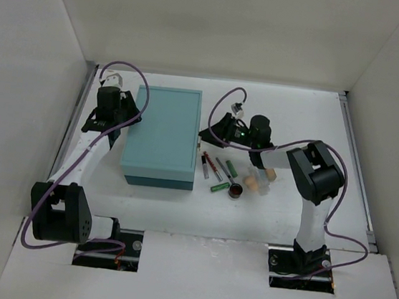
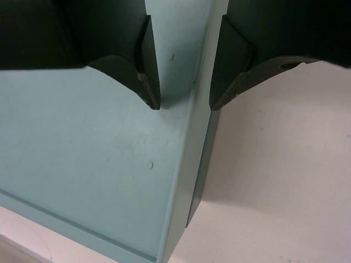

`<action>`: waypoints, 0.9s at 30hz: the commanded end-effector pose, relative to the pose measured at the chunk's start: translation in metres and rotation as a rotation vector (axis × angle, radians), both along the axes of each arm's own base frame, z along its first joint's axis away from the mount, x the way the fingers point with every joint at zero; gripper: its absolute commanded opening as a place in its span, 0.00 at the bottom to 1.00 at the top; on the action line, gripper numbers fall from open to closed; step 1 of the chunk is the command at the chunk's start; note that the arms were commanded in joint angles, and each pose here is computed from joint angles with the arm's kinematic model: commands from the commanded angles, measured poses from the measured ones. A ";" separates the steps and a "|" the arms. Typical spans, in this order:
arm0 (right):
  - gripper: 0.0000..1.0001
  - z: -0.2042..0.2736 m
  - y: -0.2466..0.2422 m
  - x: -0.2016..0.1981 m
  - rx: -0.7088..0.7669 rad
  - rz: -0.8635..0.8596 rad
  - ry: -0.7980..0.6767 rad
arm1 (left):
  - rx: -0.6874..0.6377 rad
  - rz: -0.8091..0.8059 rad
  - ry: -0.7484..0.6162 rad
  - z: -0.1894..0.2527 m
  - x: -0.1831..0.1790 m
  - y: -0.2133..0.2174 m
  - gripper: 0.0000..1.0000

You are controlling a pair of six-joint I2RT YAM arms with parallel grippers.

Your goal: Organize the makeup

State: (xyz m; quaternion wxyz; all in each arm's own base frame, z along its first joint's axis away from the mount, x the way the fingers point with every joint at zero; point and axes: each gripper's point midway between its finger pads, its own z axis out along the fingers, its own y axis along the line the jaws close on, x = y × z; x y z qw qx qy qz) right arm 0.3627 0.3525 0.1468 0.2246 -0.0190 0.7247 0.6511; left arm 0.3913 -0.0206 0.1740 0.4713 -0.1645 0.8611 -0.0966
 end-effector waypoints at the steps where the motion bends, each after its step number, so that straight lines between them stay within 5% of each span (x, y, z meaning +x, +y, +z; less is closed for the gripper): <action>1: 0.61 0.033 0.016 -0.005 0.087 0.066 -0.111 | 0.037 0.035 0.117 -0.034 -0.020 0.010 0.38; 4: 0.56 0.033 0.021 -0.007 0.107 0.081 -0.100 | 0.035 0.037 0.124 -0.037 -0.021 0.010 0.38; 9: 0.25 0.035 0.021 -0.012 0.146 0.093 -0.084 | 0.034 0.039 0.129 -0.038 -0.020 0.010 0.37; 13: 0.14 0.038 0.007 -0.008 0.162 0.051 -0.084 | 0.034 0.042 0.135 -0.040 -0.021 0.012 0.35; 27: 0.10 0.035 -0.099 0.024 0.010 -0.231 -0.098 | 0.047 0.071 0.178 -0.059 -0.021 0.021 0.30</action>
